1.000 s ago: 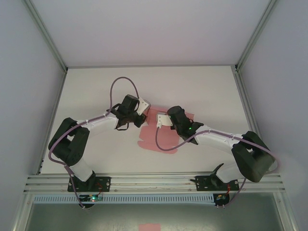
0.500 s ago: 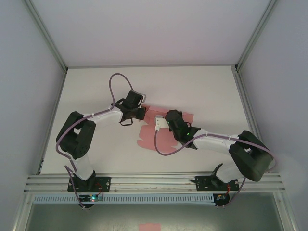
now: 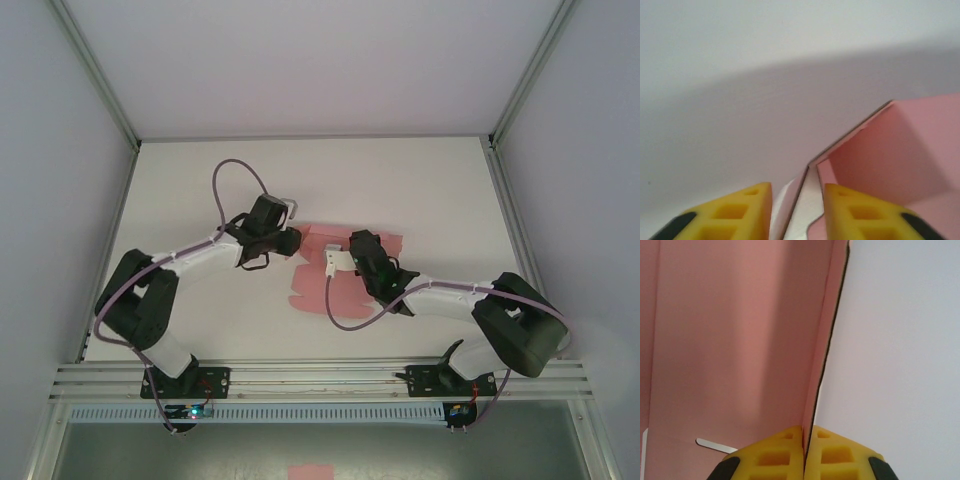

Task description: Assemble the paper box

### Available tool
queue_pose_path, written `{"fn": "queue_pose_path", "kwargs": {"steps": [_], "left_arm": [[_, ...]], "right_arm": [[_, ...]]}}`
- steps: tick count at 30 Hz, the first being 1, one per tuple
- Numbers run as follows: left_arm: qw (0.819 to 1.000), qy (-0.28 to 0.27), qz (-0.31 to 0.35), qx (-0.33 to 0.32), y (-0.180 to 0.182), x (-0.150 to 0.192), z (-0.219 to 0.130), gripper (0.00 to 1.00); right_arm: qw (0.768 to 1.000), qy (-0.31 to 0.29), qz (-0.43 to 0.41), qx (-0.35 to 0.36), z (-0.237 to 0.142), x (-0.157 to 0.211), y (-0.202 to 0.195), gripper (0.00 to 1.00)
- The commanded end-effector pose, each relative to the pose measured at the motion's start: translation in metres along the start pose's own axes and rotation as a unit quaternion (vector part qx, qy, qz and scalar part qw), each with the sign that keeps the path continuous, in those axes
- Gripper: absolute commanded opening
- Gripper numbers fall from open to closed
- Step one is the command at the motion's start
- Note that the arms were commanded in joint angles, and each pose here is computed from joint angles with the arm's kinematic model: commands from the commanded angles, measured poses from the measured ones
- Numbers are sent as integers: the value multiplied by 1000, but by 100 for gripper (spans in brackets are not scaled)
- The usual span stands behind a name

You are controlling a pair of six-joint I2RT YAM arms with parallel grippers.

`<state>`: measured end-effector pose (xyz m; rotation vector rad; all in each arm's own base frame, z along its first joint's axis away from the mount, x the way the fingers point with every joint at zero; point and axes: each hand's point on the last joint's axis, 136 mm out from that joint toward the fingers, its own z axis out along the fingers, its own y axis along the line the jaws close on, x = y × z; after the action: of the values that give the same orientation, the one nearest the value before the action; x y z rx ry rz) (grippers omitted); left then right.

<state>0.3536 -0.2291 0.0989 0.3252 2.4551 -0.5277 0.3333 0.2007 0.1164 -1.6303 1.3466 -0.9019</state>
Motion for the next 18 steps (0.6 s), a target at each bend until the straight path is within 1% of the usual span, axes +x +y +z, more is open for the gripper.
{"fn": "queue_pose_path", "kwargs": {"steps": [1,2,3,5,6,7,9,11,12,14,15,17,18], "left_arm": [[999,-32,9,-2,-1,-13,-27,42],[999,-37,11,-13,4,-14,-32,46],[998,-45,4,-35,14,-14,-38,53],[994,-58,-38,-81,44,-15,-48,73],[990,-61,-74,-105,66,-13,-52,81],[985,-61,-108,-121,84,-10,-53,82],[977,-49,-158,-134,111,-3,-48,82],[977,-33,-159,-135,120,1,-32,80],[981,-18,-149,-122,118,2,-21,74],[990,15,-126,-66,102,3,2,58],[993,29,-108,-21,88,5,12,53],[995,33,-64,64,56,9,21,50],[994,29,-41,97,42,11,20,49]], "right_arm": [[1000,-9,-28,2,3,1,7,0],[1000,-13,-25,2,2,0,7,0],[1000,-18,-21,1,1,-1,7,0],[1000,-24,-10,2,-1,-3,4,0],[1000,-25,-6,-1,-2,-3,3,0],[1000,-27,-5,-3,-3,-3,3,0],[1000,-27,-4,-4,-4,-2,3,0],[1000,-27,-1,-3,-5,-2,2,0],[1000,-29,2,-3,-5,-2,1,0],[1000,-30,5,-6,-5,-3,1,0],[1000,-30,6,-7,-5,-3,1,0],[1000,-26,7,-7,-5,-1,2,0],[1000,-26,8,-9,-5,-1,3,0]]}}
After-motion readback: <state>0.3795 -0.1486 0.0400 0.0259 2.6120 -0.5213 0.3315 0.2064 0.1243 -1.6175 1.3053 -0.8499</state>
